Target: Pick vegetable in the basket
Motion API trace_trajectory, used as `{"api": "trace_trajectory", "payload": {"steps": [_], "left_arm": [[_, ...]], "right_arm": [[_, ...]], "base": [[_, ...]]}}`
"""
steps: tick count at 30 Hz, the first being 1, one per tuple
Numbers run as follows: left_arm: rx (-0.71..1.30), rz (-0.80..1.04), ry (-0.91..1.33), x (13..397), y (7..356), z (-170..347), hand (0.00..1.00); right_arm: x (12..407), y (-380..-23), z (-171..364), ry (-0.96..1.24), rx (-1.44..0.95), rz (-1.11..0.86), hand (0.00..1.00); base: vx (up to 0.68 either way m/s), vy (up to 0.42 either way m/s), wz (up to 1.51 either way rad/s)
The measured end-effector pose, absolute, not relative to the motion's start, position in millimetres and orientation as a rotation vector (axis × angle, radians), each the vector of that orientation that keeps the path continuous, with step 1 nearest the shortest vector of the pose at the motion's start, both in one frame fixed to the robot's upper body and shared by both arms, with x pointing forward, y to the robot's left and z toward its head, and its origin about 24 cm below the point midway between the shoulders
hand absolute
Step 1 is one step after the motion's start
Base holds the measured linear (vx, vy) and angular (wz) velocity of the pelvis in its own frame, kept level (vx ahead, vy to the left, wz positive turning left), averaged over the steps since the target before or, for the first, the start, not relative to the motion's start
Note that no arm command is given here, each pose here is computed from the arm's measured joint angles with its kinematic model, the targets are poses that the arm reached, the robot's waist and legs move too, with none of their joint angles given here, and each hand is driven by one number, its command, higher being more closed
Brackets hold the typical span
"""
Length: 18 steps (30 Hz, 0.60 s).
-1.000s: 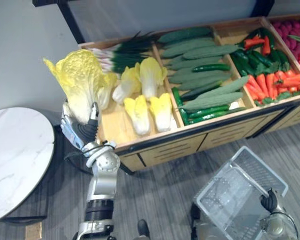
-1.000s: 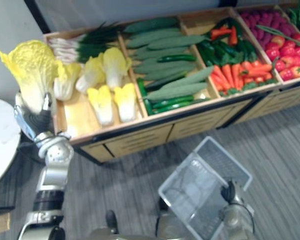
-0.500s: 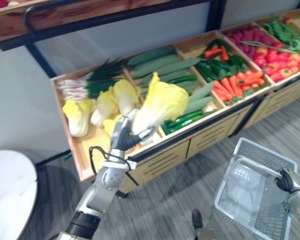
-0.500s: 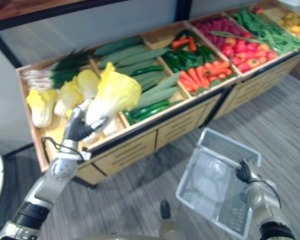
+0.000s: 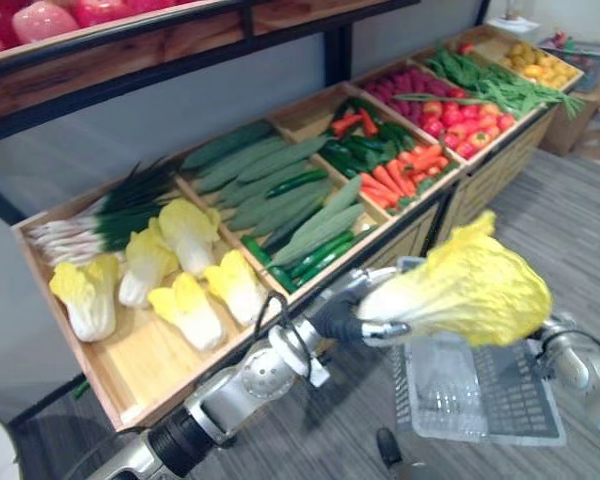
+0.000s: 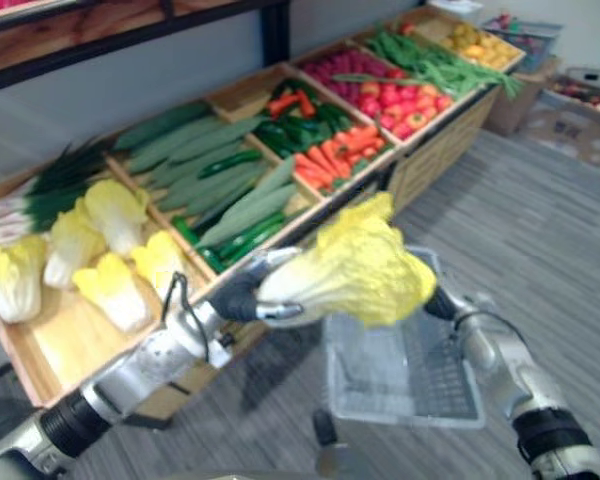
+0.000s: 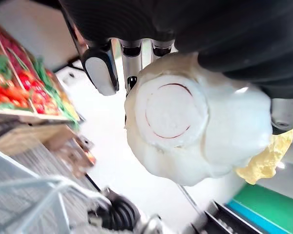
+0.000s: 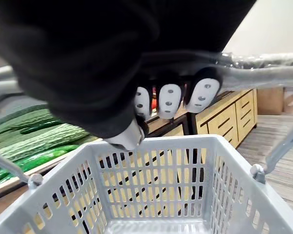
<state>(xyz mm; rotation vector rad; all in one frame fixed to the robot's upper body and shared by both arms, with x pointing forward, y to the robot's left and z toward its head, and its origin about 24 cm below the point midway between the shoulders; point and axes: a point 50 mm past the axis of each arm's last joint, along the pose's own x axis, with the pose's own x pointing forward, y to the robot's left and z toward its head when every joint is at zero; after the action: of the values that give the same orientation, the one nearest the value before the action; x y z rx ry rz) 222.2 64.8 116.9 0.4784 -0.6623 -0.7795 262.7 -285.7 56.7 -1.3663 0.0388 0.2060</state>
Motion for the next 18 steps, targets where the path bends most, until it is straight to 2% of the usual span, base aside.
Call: {"api": "trace_trajectory", "payload": {"steps": [5, 18], "left_arm": [[0.508, -0.916, -0.568, 214.2, 55.2, 91.9, 1.0], [0.564, -1.039, -0.39, 204.1, 55.1, 49.9, 1.0]], "right_arm": [[271.4, -276.1, 64.3, 0.006, -1.399, 0.262, 1.0], [292.0, -252.3, 91.1, -0.124, -1.421, 0.297, 1.0]], "base": [[-0.05, -0.04, -0.34], [-0.01, -0.014, -0.18]]}}
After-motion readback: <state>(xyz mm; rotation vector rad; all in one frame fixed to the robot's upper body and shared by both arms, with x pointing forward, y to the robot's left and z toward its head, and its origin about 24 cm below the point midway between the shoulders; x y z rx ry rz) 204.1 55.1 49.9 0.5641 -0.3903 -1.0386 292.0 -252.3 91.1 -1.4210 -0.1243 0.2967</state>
